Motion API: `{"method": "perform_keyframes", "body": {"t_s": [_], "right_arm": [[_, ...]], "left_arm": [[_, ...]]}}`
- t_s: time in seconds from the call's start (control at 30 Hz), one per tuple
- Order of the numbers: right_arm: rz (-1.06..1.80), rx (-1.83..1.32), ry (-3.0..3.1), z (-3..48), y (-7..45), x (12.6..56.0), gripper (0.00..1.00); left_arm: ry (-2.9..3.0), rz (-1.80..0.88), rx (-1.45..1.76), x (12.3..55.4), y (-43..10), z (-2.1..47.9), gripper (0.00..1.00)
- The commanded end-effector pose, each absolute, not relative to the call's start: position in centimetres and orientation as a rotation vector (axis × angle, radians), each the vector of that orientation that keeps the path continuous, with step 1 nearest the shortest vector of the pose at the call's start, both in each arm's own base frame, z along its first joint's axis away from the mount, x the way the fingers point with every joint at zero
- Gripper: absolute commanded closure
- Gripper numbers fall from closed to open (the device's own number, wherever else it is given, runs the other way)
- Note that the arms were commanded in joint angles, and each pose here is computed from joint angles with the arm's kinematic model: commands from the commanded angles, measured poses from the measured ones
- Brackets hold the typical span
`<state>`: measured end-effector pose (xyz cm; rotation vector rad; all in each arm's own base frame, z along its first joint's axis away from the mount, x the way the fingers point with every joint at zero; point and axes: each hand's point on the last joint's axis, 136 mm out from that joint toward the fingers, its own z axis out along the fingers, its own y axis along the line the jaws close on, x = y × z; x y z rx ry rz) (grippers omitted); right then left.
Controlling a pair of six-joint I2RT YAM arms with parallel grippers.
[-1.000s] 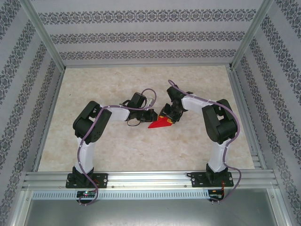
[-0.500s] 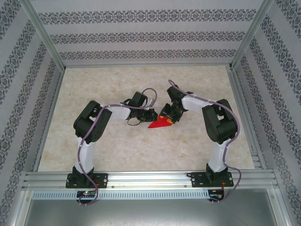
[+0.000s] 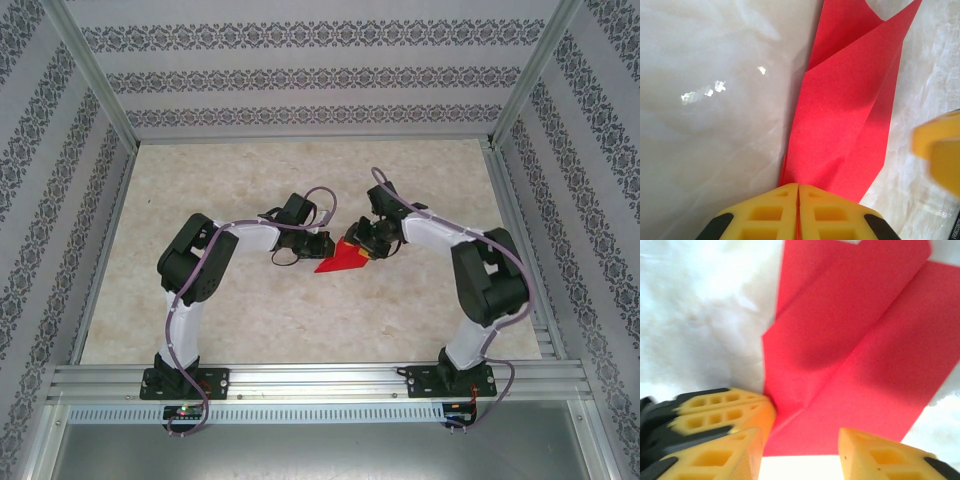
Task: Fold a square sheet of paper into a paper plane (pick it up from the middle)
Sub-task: Fourth fold the wing at the center of the table.
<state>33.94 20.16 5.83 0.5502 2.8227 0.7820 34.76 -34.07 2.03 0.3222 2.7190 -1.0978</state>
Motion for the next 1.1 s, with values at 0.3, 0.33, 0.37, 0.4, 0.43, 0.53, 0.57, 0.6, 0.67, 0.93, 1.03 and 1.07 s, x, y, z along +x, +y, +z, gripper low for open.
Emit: {"method": "perform_keyframes", "body": {"t_s": [0.3, 0.33, 0.37, 0.4, 0.43, 0.53, 0.57, 0.6, 0.67, 0.93, 1.03, 1.07], "right_arm": [[0.999, 0.368, 2.703, 7.4, 23.6, 35.7, 0.73], [0.994, 0.362, 2.712, 7.1, 23.8, 35.8, 0.74], [0.981, 0.368, 2.721, 6.7, 23.8, 35.9, 0.74], [0.972, 0.372, 2.729, 6.3, 23.9, 36.0, 0.75], [0.966, 0.381, 2.739, 5.9, 23.8, 36.1, 0.75], [0.934, 0.407, 2.763, 4.6, 23.6, 36.1, 0.76], [0.916, 0.424, 2.773, 4.2, 23.3, 36.1, 0.76], [0.901, 0.435, 2.780, 3.8, 23.1, 36.1, 0.77], [0.853, 0.469, 2.794, 3.1, 22.3, 36.0, 0.78], [0.772, 0.596, 2.816, 0.9, 19.9, 35.3, 0.78], [0.756, 0.629, 2.825, 0.4, 19.4, 35.0, 0.78], [0.752, 0.638, 2.827, 0.2, 19.3, 34.9, 0.78]], "left_arm": [[2.921, -0.906, 0.371, 32.1, -31.6, -3.0, 0.91], [2.918, -0.905, 0.376, 32.2, -31.7, -2.9, 0.91], [2.919, -0.905, 0.379, 32.2, -31.7, -2.9, 0.91], [2.918, -0.905, 0.384, 32.2, -31.8, -2.9, 0.91], [2.917, -0.903, 0.391, 32.2, -31.8, -2.9, 0.91], [2.920, -0.903, 0.399, 32.2, -31.9, -2.9, 0.92], [2.923, -0.900, 0.402, 32.1, -31.9, -2.8, 0.92], [2.924, -0.896, 0.402, 32.1, -31.8, -2.8, 0.92], [2.932, -0.886, 0.398, 32.0, -31.7, -3.0, 0.92], [2.936, -0.883, 0.400, 31.9, -31.6, -3.0, 0.92], [2.936, -0.886, 0.404, 31.9, -31.7, -3.0, 0.92], [2.937, -0.886, 0.406, 31.8, -31.7, -3.0, 0.92]]}}
